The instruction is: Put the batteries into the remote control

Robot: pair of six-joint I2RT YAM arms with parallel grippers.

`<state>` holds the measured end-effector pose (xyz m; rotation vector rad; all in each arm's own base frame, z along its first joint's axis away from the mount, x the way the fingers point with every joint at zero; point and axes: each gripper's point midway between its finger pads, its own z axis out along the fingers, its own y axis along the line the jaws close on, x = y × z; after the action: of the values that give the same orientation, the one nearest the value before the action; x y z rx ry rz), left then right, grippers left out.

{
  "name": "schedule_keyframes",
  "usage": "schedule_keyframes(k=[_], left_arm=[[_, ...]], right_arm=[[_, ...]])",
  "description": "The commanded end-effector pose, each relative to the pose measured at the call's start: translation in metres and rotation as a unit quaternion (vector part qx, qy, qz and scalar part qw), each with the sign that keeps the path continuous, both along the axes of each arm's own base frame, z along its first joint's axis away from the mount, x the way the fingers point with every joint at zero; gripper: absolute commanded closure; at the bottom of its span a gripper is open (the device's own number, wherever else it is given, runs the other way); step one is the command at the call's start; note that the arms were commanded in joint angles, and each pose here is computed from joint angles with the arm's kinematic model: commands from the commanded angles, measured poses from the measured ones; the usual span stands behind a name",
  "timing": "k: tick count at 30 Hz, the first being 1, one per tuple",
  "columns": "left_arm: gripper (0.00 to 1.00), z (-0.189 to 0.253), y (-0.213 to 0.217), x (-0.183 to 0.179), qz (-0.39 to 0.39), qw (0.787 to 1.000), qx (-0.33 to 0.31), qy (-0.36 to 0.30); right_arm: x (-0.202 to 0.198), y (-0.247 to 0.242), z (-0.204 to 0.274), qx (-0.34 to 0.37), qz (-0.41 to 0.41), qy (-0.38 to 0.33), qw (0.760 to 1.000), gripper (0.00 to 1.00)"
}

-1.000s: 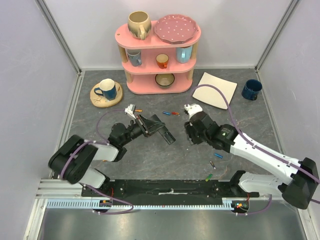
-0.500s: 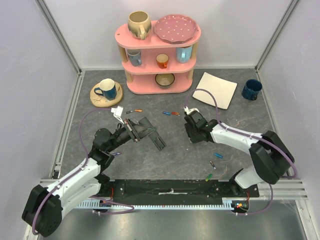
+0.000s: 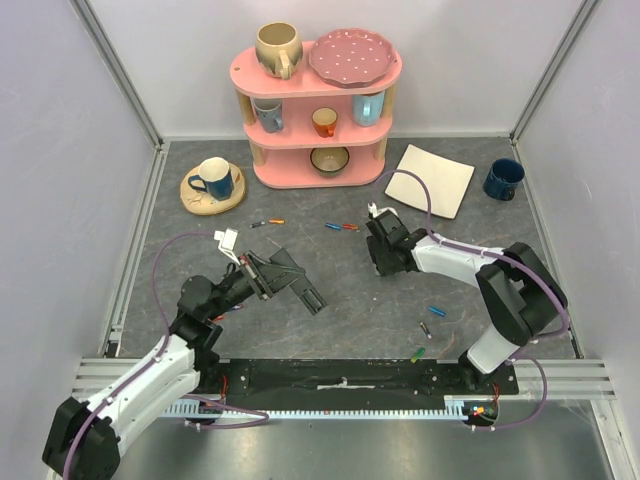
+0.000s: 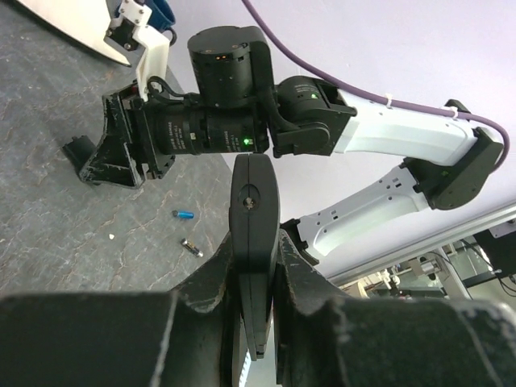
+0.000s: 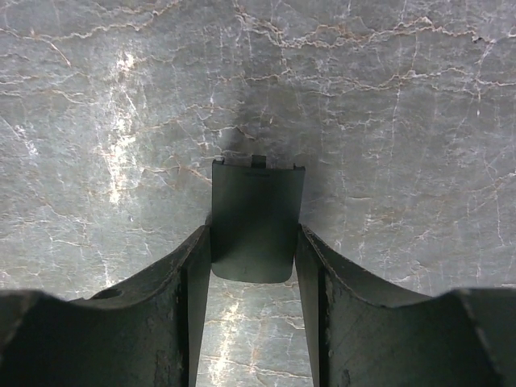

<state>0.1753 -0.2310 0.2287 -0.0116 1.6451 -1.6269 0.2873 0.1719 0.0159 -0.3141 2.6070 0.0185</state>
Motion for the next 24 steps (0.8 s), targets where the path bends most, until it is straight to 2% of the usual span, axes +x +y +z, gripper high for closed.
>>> schedule_keyframes(k=[1,4,8,11,14,18,24], left_arm=[[0.98,-0.002,0.005,-0.004,0.007,0.999,0.012,-0.032],[0.98,-0.005,0.006,-0.004,0.011,0.999,0.015,-0.030],[0.98,-0.007,0.006,-0.003,0.012,0.999,0.019,-0.028],[0.98,-0.009,0.006,0.000,0.016,0.999,0.022,-0.024],[0.98,-0.009,0.006,0.001,0.018,0.999,0.023,-0.024],[0.98,-0.011,0.007,0.003,0.024,0.999,0.024,-0.021],[0.98,-0.014,0.003,0.005,0.016,1.000,0.018,-0.007]], right_arm=[[0.003,-0.001,-0.007,-0.006,-0.009,0.006,1.000,0.46],[0.001,-0.002,-0.006,-0.005,-0.008,0.007,1.000,0.40],[-0.001,-0.002,0.000,-0.003,-0.009,0.005,1.000,0.22],[0.001,-0.006,0.016,0.001,-0.021,-0.011,1.000,0.13],[0.003,-0.014,0.046,0.007,-0.043,-0.045,0.998,0.11],[-0.018,-0.044,0.073,-0.003,-0.093,-0.073,0.993,0.12],[-0.063,-0.079,0.051,-0.005,-0.163,-0.057,0.985,0.16]])
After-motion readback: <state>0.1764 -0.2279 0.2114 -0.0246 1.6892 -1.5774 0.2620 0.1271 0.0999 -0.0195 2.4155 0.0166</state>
